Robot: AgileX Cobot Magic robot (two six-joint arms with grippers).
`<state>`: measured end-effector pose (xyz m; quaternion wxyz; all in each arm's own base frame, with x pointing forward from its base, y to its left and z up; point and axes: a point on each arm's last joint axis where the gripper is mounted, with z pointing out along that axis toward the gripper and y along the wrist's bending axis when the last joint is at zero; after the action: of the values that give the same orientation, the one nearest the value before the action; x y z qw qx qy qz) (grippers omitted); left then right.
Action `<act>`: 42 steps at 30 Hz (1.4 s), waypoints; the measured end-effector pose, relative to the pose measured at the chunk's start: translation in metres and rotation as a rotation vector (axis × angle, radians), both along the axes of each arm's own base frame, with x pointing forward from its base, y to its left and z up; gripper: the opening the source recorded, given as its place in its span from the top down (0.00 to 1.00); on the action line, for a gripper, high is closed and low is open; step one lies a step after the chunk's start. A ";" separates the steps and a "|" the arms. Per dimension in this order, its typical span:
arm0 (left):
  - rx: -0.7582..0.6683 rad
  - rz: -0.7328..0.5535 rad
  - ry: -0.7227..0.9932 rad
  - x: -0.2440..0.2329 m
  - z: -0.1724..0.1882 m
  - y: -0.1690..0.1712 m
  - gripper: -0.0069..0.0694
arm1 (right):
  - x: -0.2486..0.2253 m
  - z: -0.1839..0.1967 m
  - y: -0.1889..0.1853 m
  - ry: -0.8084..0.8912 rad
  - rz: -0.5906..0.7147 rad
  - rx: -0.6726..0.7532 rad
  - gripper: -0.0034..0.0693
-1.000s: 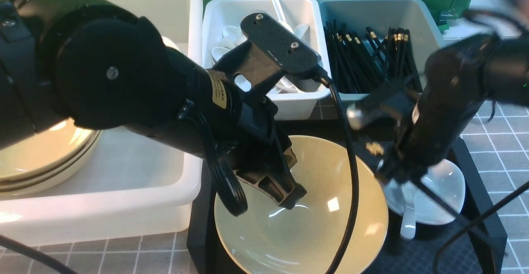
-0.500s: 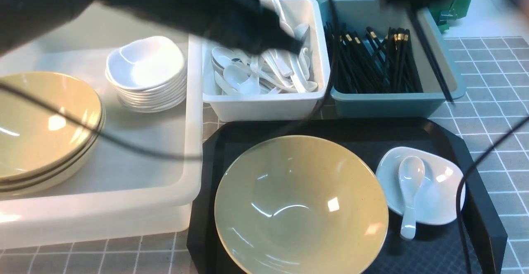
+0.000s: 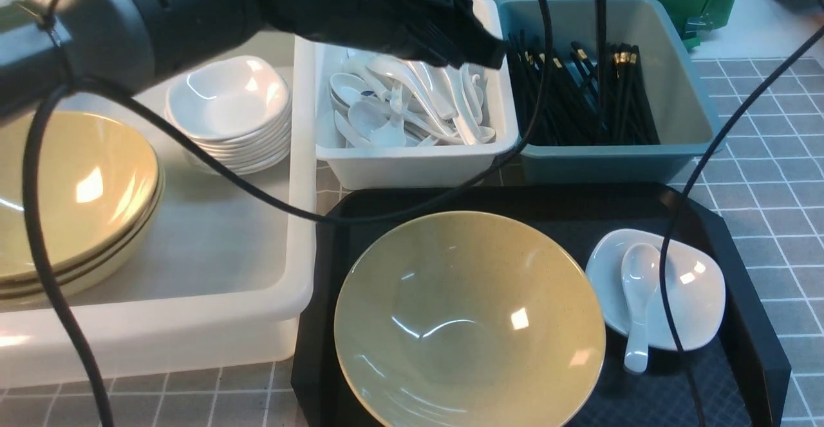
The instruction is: On grey table put chopsticks spoon bowls plates into blue grey white boxes.
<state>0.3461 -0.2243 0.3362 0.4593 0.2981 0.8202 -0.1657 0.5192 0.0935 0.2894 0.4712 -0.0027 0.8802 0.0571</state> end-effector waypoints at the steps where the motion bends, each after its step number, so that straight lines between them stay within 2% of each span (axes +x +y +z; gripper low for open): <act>1: 0.008 -0.006 0.006 -0.001 0.000 0.000 0.92 | 0.001 -0.004 -0.001 0.024 -0.005 -0.004 0.72; 3: 0.022 -0.018 0.025 -0.004 0.001 0.001 0.92 | -0.002 -0.018 -0.004 0.130 -0.019 -0.023 0.65; 6: 0.026 -0.030 0.031 -0.011 0.009 0.005 0.92 | -0.010 -0.017 -0.007 0.223 -0.033 -0.043 0.47; 7: 0.024 -0.030 0.029 -0.013 0.011 0.005 0.92 | -0.011 -0.016 -0.007 0.237 -0.032 -0.045 0.44; 10: 0.001 -0.037 -0.014 -0.028 0.036 0.014 0.92 | -0.032 0.005 -0.012 0.350 0.004 -0.118 0.29; 13: -0.018 -0.046 -0.054 -0.044 0.059 0.023 0.92 | -0.057 0.030 -0.013 0.435 0.071 -0.190 0.23; 17: 0.012 -0.093 -0.057 -0.070 0.080 0.036 0.92 | -0.092 0.059 -0.007 0.457 0.160 -0.223 0.22; 21: 0.059 -0.135 -0.017 -0.090 0.080 0.046 0.92 | -0.136 0.064 0.002 0.511 0.218 -0.235 0.22; 23: 0.099 -0.163 0.025 -0.101 0.068 0.052 0.92 | -0.178 0.054 0.005 0.586 0.259 -0.254 0.22; 26: 0.121 -0.182 0.049 -0.106 0.056 0.054 0.92 | -0.204 0.041 0.005 0.628 0.274 -0.254 0.22; 30: 0.116 -0.207 0.108 -0.113 0.029 0.054 0.92 | -0.248 0.002 -0.003 0.652 0.200 -0.186 0.22; 35: 0.066 -0.226 0.126 -0.114 0.014 0.050 0.92 | -0.257 -0.039 -0.006 0.660 0.097 -0.106 0.22; 42: 0.013 -0.265 0.103 -0.116 0.017 0.046 0.92 | -0.238 -0.078 0.001 0.725 0.064 -0.091 0.22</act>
<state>0.2302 -0.1786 0.3528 0.3887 0.3978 0.7971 -0.2349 0.2811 0.0943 0.2116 0.1259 -0.0309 0.9911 0.0299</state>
